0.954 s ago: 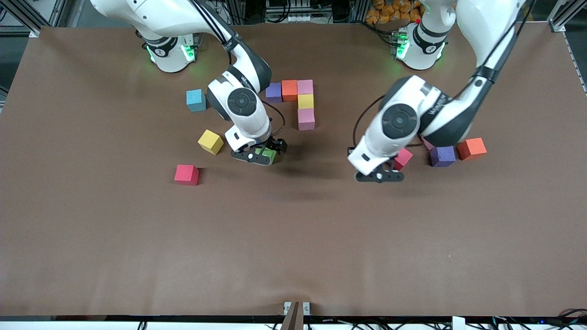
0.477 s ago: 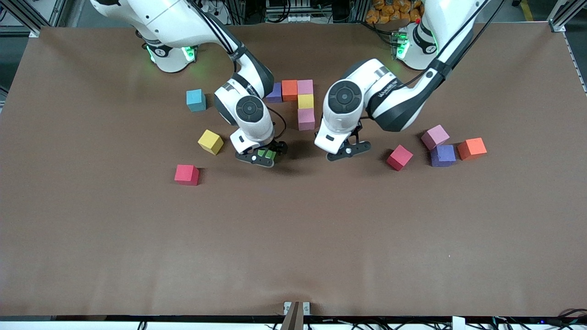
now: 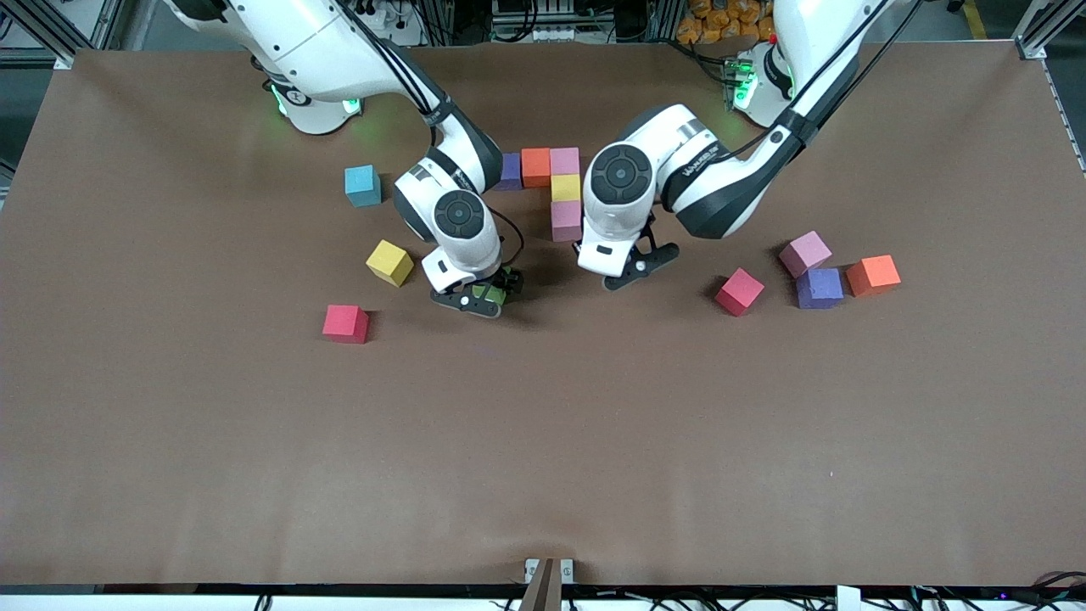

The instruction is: Form number 2 with 11 blocks

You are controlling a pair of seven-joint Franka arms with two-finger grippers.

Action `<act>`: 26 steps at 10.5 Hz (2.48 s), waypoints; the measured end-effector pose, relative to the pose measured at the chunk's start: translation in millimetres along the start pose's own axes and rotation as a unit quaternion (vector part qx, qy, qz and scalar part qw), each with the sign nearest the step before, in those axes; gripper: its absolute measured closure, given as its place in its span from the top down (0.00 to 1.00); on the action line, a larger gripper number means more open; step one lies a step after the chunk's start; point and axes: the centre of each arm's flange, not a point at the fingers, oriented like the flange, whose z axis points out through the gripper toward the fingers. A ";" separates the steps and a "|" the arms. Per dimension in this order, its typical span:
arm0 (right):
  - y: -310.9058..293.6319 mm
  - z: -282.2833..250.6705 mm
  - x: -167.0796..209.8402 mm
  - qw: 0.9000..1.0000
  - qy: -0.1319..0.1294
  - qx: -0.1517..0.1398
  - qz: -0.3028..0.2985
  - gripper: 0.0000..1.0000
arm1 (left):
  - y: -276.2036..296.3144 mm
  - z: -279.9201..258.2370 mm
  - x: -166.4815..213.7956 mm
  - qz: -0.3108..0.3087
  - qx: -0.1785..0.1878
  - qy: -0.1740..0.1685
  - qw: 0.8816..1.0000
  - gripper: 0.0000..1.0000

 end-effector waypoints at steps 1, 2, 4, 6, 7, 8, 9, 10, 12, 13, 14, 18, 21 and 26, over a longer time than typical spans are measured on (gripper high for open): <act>-0.7 -1.6 0.7 1.000 0.002 0.002 0.000 0.62 | 2.7 1.7 -6.8 -0.036 -0.001 -0.005 0.999 0.54; -0.7 -5.4 4.2 1.000 0.006 0.005 0.000 0.62 | 5.9 4.2 -14.7 -0.072 -0.002 -0.006 0.997 0.54; 13.4 -23.2 30.7 1.000 0.018 0.009 -0.012 0.62 | 13.4 8.9 -26.8 -0.154 -0.017 -0.009 0.988 0.54; 42.6 -38.2 66.9 0.999 0.021 0.010 -0.034 0.62 | 19.1 17.2 -35.9 -0.237 -0.042 -0.016 0.971 0.54; 54.8 -41.7 80.5 0.999 0.023 0.011 -0.043 0.60 | 21.5 22.6 -41.9 -0.279 -0.052 -0.022 0.959 0.54; 62.4 -42.8 88.7 0.998 0.023 0.011 -0.052 0.59 | 24.4 26.9 -49.2 -0.320 -0.062 -0.028 0.945 0.54; 65.6 -42.9 91.9 0.998 0.023 0.011 -0.059 0.59 | 27.6 29.7 -59.4 -0.358 -0.072 -0.035 0.930 0.54; 66.3 -43.0 92.5 0.997 0.023 0.011 -0.067 0.59 | 31.0 31.1 -70.8 -0.388 -0.080 -0.041 0.917 0.54; 72.8 -45.9 97.2 0.996 0.020 0.006 -0.092 0.59 | 36.7 37.6 -101.3 -0.446 -0.090 -0.054 0.889 0.54; 79.1 -48.2 101.9 0.994 0.017 0.003 -0.110 0.59 | 37.7 41.3 -111.3 -0.480 -0.094 -0.058 0.870 0.54; 84.6 -49.4 105.9 0.991 0.014 0.000 -0.133 0.59 | 37.8 45.3 -115.4 -0.508 -0.105 -0.056 0.853 0.54; 89.5 -48.2 105.1 0.974 0.000 -0.010 -0.228 0.59 | 29.2 72.3 -120.9 -0.504 -0.118 -0.043 0.854 0.54; 88.2 -46.6 101.8 0.963 -0.004 -0.011 -0.268 0.59 | 28.5 74.2 -121.7 -0.504 -0.118 -0.044 0.855 0.54; 88.5 -45.4 100.8 0.962 -0.007 -0.012 -0.274 0.59 | 34.2 68.0 -119.9 -0.505 -0.127 -0.052 0.852 0.54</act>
